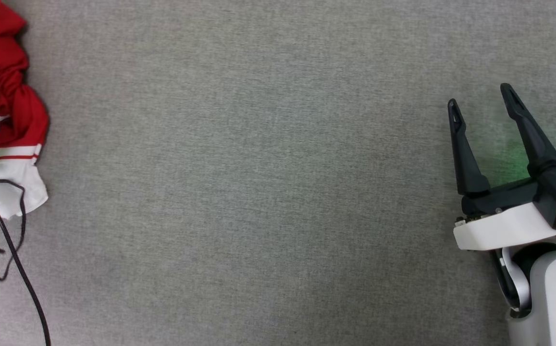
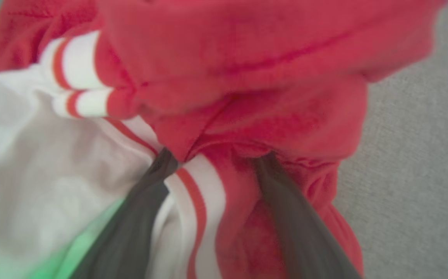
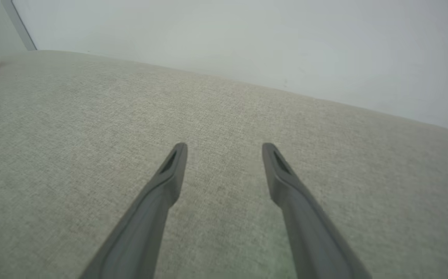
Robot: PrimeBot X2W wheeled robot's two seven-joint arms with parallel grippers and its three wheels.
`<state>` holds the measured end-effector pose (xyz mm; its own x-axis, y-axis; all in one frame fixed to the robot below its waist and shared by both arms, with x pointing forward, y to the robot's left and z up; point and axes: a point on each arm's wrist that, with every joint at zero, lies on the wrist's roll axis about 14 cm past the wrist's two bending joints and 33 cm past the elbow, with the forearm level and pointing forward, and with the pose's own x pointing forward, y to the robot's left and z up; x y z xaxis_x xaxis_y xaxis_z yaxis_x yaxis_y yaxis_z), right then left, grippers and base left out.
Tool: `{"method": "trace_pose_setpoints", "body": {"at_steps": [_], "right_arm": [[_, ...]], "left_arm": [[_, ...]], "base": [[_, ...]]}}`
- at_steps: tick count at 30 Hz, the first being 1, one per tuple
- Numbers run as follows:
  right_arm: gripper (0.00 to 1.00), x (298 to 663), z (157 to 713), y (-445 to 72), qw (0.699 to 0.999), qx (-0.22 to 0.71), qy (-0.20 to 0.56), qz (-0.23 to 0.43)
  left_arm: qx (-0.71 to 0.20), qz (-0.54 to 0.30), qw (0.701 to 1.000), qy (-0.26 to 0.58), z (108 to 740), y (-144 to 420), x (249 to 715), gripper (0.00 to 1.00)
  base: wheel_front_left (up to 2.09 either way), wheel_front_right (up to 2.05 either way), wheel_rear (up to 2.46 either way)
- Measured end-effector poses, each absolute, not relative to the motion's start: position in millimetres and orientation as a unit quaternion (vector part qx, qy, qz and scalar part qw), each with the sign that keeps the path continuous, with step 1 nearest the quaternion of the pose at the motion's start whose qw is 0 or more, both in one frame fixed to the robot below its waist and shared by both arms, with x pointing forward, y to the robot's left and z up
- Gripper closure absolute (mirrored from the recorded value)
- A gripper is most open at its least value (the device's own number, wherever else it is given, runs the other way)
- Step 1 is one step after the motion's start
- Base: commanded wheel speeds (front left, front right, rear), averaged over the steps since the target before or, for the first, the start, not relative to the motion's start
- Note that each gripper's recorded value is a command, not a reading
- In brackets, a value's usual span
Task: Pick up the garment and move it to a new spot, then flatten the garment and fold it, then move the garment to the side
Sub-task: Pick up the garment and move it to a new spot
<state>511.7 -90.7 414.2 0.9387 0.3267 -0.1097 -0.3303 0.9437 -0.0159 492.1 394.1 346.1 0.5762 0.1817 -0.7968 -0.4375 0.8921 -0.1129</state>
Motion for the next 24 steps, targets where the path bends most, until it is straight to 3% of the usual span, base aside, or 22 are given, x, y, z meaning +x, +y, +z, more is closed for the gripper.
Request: {"method": "trace_pose_setpoints", "body": {"at_steps": [1, 2, 3, 10, 17, 24], "right_arm": [[0.0, 511.4, 413.7, -92.4, 0.985, -0.018, 0.053, 0.165], [0.0, 511.3, 413.3, -93.8, 0.985, -0.018, 0.054, 0.163], [0.0, 511.3, 413.4, -94.6, 0.985, -0.019, 0.054, 0.162], [0.0, 508.2, 434.1, -97.9, 0.988, -0.013, 0.033, 0.153], [0.0, 486.6, 465.9, -109.8, 0.991, -0.003, 0.012, 0.132], [0.0, 453.5, 500.1, -127.8, 0.994, -0.001, -0.009, 0.108]], "left_arm": [[-0.15, 0.177, 0.869, 0.438, 344.3, 393.9, 491.8, 0.0], [-0.15, 0.177, 0.865, 0.445, 343.8, 393.8, 492.0, 0.55], [-0.15, 0.178, 0.865, 0.444, 344.3, 394.5, 492.2, 1.0], [-0.117, 0.196, 0.891, 0.393, 363.5, 399.6, 489.2, 1.0], [-0.071, 0.193, 0.949, 0.238, 428.6, 397.7, 491.8, 1.0], [-0.051, 0.175, 0.979, 0.096, 495.0, 376.4, 476.6, 1.0]], "base": [[0.0, 0.0, 0.0], [0.0, 0.0, 0.0], [0.0, 0.0, 0.0], [0.0, 0.0, 0.0], [0.0, 0.0, 0.0], [0.0, 0.0, 0.0]]}}
